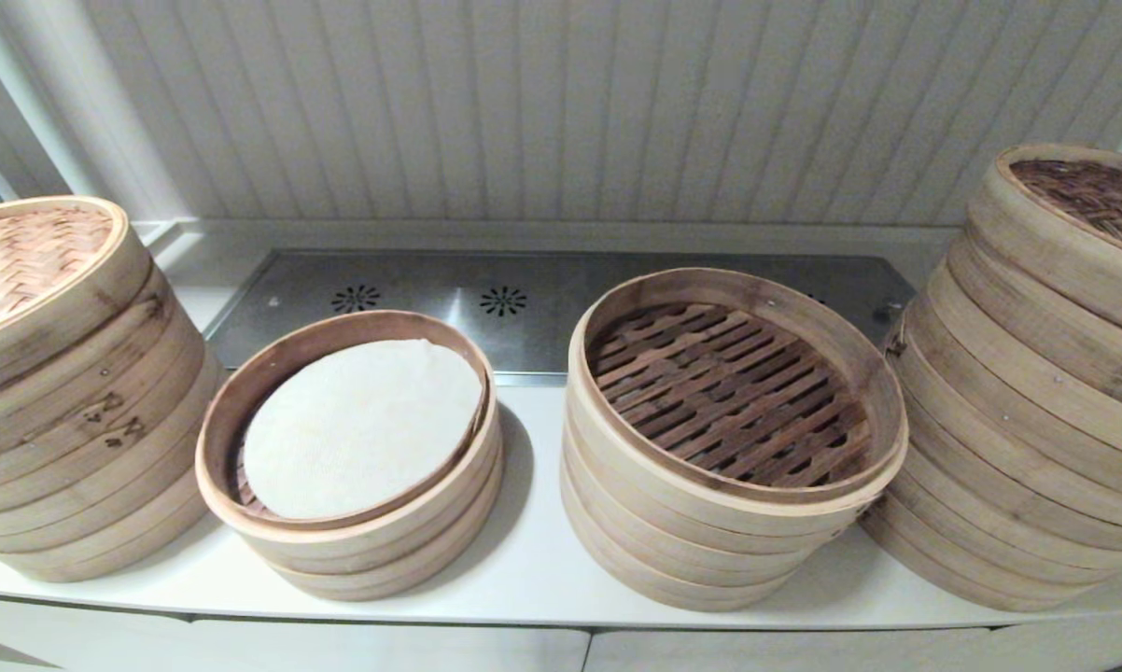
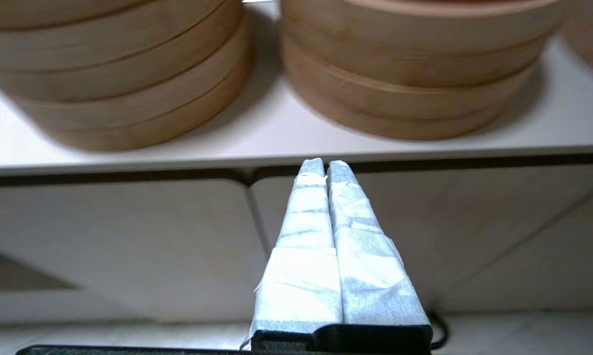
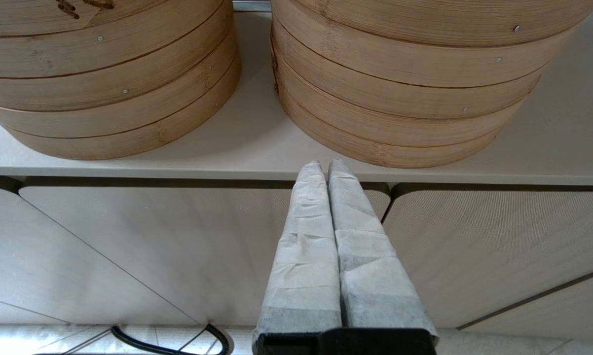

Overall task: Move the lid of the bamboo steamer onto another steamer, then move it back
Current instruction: Pick up the steamer

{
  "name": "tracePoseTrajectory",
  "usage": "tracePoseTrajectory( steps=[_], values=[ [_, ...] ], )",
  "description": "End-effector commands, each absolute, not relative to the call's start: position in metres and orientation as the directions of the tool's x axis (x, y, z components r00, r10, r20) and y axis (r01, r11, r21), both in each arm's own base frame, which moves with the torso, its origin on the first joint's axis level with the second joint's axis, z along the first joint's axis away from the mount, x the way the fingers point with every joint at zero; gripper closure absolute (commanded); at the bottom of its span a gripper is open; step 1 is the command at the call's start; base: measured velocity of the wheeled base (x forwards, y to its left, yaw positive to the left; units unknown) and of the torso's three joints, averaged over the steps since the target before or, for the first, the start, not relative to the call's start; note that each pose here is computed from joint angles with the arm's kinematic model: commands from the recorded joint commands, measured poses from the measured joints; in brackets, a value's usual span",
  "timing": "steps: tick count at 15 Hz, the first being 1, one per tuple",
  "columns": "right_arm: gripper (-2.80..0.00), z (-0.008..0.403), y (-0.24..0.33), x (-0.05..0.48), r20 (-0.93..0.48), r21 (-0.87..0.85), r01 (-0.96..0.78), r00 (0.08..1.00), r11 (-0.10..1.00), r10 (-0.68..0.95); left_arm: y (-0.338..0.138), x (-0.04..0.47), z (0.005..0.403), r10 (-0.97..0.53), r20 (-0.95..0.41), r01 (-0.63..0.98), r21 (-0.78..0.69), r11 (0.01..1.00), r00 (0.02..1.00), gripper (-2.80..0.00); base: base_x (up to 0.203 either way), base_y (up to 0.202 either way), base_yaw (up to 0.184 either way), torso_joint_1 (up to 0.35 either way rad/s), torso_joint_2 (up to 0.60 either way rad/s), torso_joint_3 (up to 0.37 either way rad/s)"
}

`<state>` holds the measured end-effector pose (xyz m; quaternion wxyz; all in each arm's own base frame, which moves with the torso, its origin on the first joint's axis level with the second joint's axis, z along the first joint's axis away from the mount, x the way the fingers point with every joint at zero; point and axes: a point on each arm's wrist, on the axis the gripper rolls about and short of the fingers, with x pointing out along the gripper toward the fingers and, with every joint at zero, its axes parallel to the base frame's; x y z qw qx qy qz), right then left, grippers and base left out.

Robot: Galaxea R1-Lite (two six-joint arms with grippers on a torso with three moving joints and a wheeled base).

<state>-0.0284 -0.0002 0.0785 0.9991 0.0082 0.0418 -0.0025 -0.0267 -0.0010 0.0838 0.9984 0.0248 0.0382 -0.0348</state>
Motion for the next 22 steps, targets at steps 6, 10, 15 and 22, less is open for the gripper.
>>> tracePoseTrajectory(
  steps=[6,10,15,22],
  values=[
    [0.0,0.078,0.0,-0.028,-0.084,0.016,0.004,0.996,1.0,-0.003,0.0,-0.025,0.075,-0.01,-0.051,0.012,0.038,0.999,0.999,0.0,0.0,0.0,0.0,0.0,0.0,0.0],
    [0.0,0.078,0.0,-0.029,-0.083,0.016,0.004,0.997,1.0,-0.003,0.0,-0.025,0.076,-0.008,-0.048,0.009,0.018,1.0,0.999,0.0,0.0,0.0,0.0,0.0,0.0,0.0],
    [0.0,0.078,0.0,-0.028,-0.084,0.016,0.004,0.996,1.0,-0.003,0.0,-0.025,0.075,-0.006,-0.049,0.007,0.012,1.0,0.999,0.0,0.0,0.0,0.0,0.0,0.0,0.0],
    [0.0,0.135,0.0,-0.047,0.05,0.012,0.016,0.999,1.0,-0.017,0.0,-0.025,0.076,-0.011,-0.048,0.011,0.017,1.0,0.999,0.0,0.0,0.0,0.0,0.0,0.0,0.0]
  ],
)
